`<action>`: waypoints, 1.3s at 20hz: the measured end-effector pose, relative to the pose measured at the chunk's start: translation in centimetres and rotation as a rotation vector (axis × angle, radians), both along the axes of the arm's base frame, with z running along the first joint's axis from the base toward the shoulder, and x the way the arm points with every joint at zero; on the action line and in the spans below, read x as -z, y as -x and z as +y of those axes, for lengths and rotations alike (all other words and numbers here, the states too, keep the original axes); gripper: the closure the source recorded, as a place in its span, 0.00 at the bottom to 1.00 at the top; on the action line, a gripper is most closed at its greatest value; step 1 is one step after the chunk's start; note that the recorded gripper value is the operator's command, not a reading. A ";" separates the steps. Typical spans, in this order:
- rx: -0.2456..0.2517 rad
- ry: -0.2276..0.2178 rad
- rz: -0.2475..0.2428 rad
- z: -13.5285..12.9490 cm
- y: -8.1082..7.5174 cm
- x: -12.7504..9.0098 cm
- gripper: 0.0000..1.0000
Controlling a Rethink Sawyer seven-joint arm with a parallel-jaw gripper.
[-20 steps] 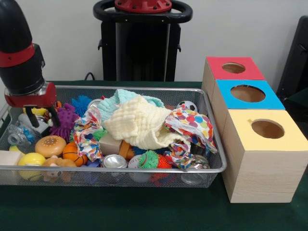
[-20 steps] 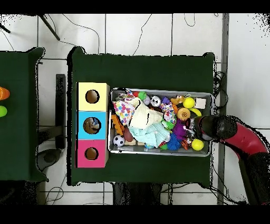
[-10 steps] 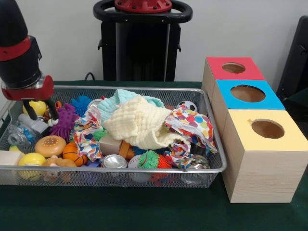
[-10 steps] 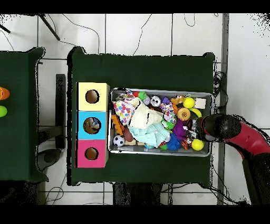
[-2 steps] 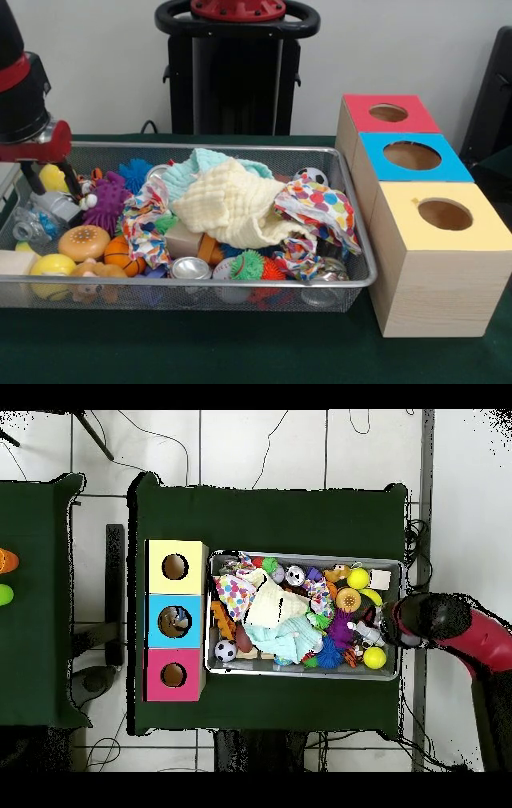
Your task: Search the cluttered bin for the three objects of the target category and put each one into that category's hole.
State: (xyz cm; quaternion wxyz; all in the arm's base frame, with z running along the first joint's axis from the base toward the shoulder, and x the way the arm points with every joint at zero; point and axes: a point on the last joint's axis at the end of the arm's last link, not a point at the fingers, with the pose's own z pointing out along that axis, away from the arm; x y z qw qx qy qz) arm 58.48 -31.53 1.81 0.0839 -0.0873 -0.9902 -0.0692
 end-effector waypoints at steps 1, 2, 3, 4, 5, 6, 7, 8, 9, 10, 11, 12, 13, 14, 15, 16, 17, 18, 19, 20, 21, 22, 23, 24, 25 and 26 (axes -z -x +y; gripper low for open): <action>0.002 0.003 -0.001 -0.3 -0.2 -0.1 0.00; 0.004 0.007 -0.004 -0.5 -0.4 -0.2 0.00; 0.006 0.010 -0.008 -0.7 -0.6 -0.2 0.00; 0.008 0.013 -0.011 -0.9 -0.7 -0.3 0.00; 0.010 0.019 -0.017 -1.3 -1.0 -0.4 0.00; 0.011 0.022 -0.020 -1.4 -1.1 -0.5 0.00; 0.012 0.024 -0.022 -1.5 -1.2 -0.5 0.00; 0.013 0.028 -0.026 -1.7 -1.4 -0.6 0.00; 0.014 0.030 -0.031 -1.9 -1.6 -0.7 0.00; 0.015 0.031 -0.037 -2.0 -1.8 -0.8 0.00; 0.016 0.031 -0.042 -2.1 -2.0 -0.8 0.00; 0.015 0.030 -0.072 -2.1 -2.6 -1.0 0.00; 0.014 0.032 -0.089 -2.2 -3.0 -1.0 0.00; 0.012 0.034 -0.108 -2.3 -3.3 -1.1 0.00; 0.009 0.037 -0.128 -2.4 -3.6 -1.1 0.00; 0.005 0.042 -0.158 -2.5 -4.1 -1.1 0.00; -0.003 0.048 -0.193 -2.6 -4.7 -1.2 0.00; -0.009 0.054 -0.217 -2.7 -5.1 -1.3 0.00; -0.020 0.060 -0.246 -2.8 -5.6 -1.4 0.00; -0.031 0.065 -0.275 -2.9 -6.1 -1.4 0.00; -0.041 0.067 -0.298 -2.9 -6.5 -1.5 0.00; -0.062 0.071 -0.334 -2.9 -7.1 -1.6 0.00; -0.072 0.072 -0.349 -2.9 -7.4 -1.6 0.00; -0.104 0.076 -0.392 -2.7 -8.2 -1.7 0.00; -0.115 0.078 -0.406 -2.7 -8.4 -1.7 0.00; -0.127 0.080 -0.420 -2.6 -8.7 -1.8 0.00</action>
